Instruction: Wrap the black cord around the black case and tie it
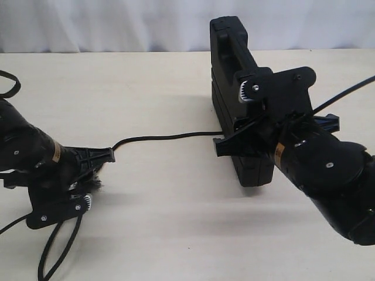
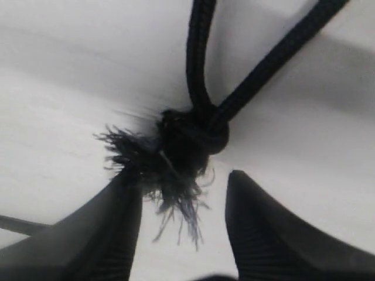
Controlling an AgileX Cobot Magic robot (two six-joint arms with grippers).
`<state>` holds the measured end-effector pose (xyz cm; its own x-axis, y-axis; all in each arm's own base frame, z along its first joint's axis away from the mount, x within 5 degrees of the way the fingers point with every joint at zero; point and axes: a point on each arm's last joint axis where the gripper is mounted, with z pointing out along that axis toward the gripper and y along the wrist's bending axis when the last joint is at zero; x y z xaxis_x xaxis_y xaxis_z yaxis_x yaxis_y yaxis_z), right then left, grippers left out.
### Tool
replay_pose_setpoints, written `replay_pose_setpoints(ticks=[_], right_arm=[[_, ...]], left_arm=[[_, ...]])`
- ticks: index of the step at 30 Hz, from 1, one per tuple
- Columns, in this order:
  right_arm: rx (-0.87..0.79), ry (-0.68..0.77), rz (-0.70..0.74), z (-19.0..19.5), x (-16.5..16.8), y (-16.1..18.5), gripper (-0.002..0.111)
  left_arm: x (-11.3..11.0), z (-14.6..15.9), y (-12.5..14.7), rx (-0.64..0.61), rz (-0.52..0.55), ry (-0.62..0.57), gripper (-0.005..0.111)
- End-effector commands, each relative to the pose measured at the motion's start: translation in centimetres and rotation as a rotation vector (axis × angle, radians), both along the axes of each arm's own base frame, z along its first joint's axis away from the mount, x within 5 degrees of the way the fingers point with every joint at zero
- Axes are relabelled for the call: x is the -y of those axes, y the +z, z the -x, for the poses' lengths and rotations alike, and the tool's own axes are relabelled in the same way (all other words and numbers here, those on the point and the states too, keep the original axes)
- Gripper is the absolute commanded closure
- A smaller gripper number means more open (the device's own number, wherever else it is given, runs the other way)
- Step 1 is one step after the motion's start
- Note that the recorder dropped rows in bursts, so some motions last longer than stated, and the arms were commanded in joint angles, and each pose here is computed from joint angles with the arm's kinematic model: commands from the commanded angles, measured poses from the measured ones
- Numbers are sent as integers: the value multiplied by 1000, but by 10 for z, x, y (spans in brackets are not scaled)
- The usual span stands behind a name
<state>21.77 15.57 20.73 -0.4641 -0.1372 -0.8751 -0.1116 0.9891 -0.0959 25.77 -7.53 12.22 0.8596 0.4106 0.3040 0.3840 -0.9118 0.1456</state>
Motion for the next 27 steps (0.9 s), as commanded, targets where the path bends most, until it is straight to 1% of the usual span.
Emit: replay_pose_setpoints(ticks=[1,7,11,13,16,17,18,19,22,23,24,25,27], right_arm=[[22,12,9,0,1,4,104],[22,12,9,0,1,4,104],[18,17,6,0,0,4,104],[11,26,2,0,0,3,104],[9,28,2,1,-1,3,104],[9,28,2,1,-1,3,104],[9,28,2,1,-1,3,104],[9,28,2,1,-1,3,104],[9,28,2,1,-1,3,104],[9,28,2,1,-1,3,104],[9,28,2,1,-1,3,104],[9,28,2,1,-1,3,104],[9,28,2,1,-1,3,104]], left_arm=[[5,1,-9,-14,-11,-55,62],[18,6,-20,-47,-22,-109,62],[17,7,-30,-89,-20,-64,63],[17,7,-31,-91,-15,-44,70],[18,7,-27,-75,6,-4,88],[18,7,-25,-71,20,38,97],[18,7,-22,-62,35,71,102],[18,6,-18,-43,61,117,107],[23,-1,0,56,203,273,107],[26,-6,13,109,296,367,107],[28,-9,22,142,365,433,107],[31,-13,34,178,457,518,107],[35,-20,58,226,631,678,107]])
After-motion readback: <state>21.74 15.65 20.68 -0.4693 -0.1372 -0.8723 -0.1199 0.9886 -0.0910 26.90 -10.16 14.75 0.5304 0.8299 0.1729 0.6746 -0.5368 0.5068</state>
